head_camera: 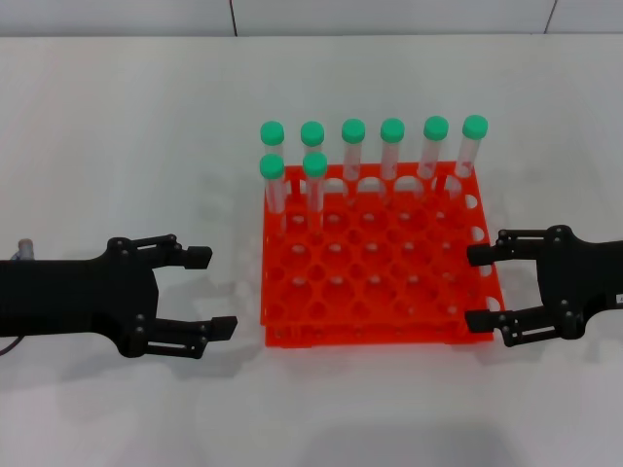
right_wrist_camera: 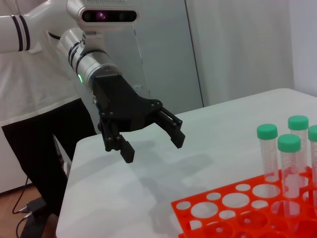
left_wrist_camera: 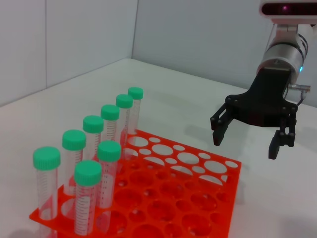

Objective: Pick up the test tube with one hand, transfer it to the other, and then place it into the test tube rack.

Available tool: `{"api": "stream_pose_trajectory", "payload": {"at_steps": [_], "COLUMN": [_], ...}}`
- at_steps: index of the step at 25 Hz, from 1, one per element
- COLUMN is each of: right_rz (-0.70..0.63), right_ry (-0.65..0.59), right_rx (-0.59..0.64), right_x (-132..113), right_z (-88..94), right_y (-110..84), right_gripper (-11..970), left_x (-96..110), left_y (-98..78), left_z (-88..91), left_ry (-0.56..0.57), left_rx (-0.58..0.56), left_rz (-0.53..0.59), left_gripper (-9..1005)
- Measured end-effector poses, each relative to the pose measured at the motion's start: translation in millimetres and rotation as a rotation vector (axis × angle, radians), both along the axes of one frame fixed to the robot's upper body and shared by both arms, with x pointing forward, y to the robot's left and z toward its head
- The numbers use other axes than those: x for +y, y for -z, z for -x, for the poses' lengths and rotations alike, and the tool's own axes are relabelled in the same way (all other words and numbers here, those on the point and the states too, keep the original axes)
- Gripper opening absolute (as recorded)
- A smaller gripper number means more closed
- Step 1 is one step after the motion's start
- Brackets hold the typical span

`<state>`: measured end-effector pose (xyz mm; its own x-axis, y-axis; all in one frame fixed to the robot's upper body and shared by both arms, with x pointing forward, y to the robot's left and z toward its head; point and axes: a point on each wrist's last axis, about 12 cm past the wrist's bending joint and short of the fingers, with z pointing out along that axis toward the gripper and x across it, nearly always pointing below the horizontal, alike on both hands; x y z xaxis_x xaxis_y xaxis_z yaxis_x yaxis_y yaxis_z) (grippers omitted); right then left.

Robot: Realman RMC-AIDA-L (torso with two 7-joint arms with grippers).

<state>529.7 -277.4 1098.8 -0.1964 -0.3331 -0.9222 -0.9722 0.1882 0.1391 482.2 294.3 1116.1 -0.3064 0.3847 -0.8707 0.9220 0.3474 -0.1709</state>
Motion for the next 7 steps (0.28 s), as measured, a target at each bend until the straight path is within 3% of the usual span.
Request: {"api": "stream_pose_trajectory", "payload": {"at_steps": [7], "right_rz": [0.004], "right_ry": [-0.001], "right_rx": [0.002], "right_x": [-0.1], "right_z": [0.4], "right_y": [0.8], "right_gripper": [810], "left_x": [1.0], "left_y": [0.9], "left_z": [0.7], "left_ry": [-0.007], "left_rx": [0.002], "left_rz": [-0.002], "left_gripper": [895]}}
